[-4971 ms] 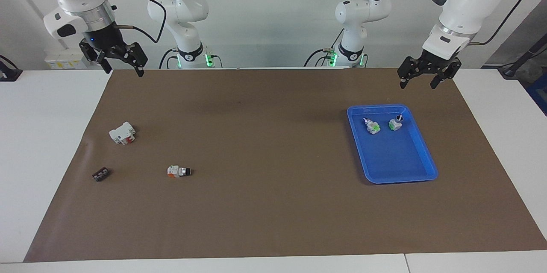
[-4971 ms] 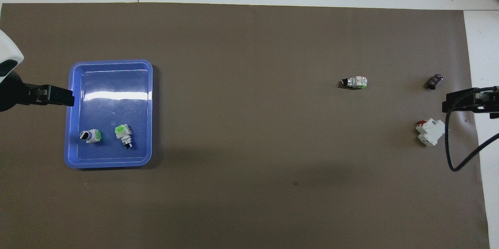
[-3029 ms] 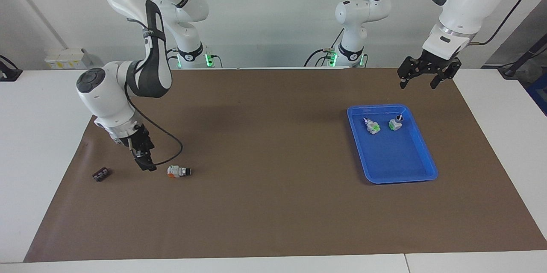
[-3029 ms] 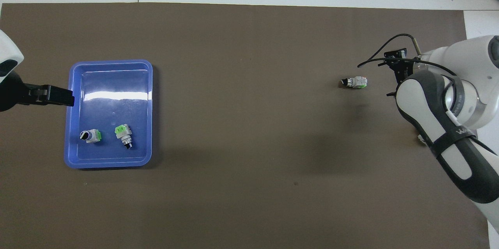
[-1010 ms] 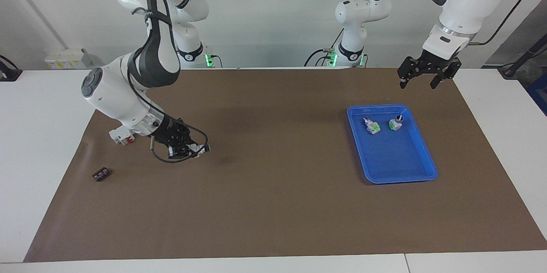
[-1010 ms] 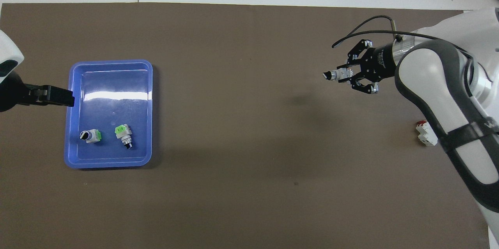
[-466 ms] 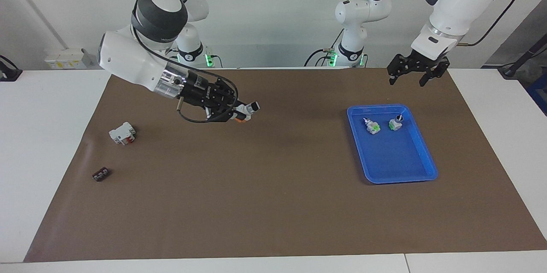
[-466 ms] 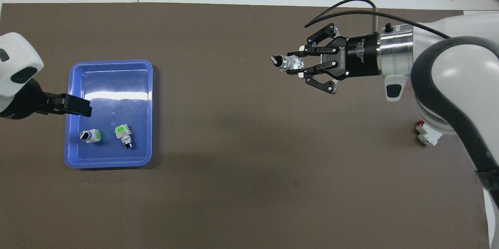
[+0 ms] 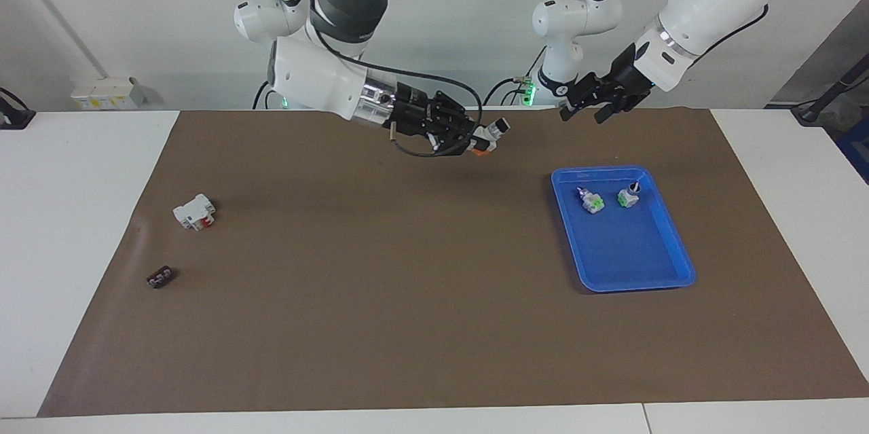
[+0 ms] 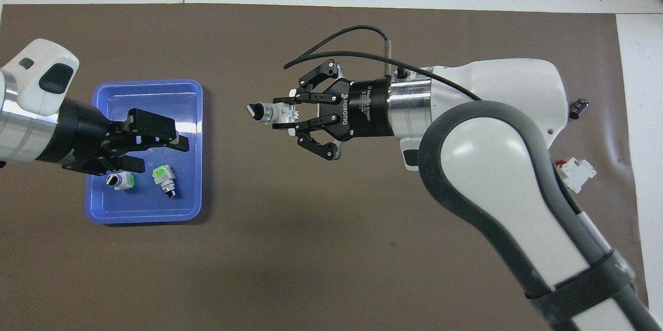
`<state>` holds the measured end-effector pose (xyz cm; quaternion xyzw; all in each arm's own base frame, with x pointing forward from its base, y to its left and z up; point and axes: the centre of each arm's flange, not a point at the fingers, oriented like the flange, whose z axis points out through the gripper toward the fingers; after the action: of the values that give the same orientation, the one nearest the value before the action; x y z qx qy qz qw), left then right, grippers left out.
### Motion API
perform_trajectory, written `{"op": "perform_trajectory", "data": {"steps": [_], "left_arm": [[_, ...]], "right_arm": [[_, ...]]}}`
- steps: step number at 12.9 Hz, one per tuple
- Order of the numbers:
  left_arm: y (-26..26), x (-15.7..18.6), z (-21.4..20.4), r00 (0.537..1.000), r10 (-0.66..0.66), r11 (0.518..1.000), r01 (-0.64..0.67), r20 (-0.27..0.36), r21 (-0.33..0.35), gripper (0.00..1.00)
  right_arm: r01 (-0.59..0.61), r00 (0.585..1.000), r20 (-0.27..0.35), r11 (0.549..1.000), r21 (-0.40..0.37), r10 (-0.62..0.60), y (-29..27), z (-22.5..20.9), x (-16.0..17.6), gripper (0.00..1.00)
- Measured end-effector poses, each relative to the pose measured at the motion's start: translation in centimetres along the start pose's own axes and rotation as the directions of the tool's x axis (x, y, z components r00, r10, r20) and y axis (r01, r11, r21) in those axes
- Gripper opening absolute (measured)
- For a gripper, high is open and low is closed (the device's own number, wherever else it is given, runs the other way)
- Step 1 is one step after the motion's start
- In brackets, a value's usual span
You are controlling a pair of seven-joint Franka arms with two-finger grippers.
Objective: Turn and place switch with both arms
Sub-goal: 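Bring the switch toward the left gripper and close the left gripper on it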
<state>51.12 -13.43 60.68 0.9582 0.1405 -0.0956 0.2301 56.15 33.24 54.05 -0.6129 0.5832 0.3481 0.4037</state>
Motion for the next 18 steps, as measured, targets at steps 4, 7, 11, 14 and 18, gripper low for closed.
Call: {"op": "perform_trajectory", "data": {"steps": [4, 7, 11, 14, 18], "left_arm": [[2.2, -1.1, -0.1, 0.971, -0.209, 0.963, 0.224, 0.112, -0.149, 0.78], [2.6, -1.2, -0.5, 0.953, -0.254, 0.935, 0.285, 0.165, -0.211, 0.65], [3.4, -0.9, -0.7, 0.952, -0.268, 0.915, 0.300, 0.149, -0.268, 0.57], [5.0, -1.3, 0.2, 0.957, -0.261, 0.913, 0.287, 0.125, -0.290, 0.48], [6.7, -2.0, 2.3, 0.962, -0.251, 0.914, 0.271, 0.103, -0.302, 0.40]], "right_arm": [[0.000, 1.000, -0.001, 1.000, -0.020, 0.000, 0.8, 1.1, -0.3, 0.33], [-0.002, 1.000, -0.003, 1.000, -0.025, 0.002, 1.0, 1.4, -0.2, 0.33], [-0.002, 1.000, -0.004, 1.000, -0.021, 0.002, 0.9, 1.3, -0.1, 0.33], [-0.002, 1.000, -0.007, 1.000, -0.005, 0.002, 0.8, 1.1, -0.1, 0.33], [-0.002, 1.000, -0.008, 1.000, 0.001, 0.002, 0.7, 1.1, -0.1, 0.33]]}}
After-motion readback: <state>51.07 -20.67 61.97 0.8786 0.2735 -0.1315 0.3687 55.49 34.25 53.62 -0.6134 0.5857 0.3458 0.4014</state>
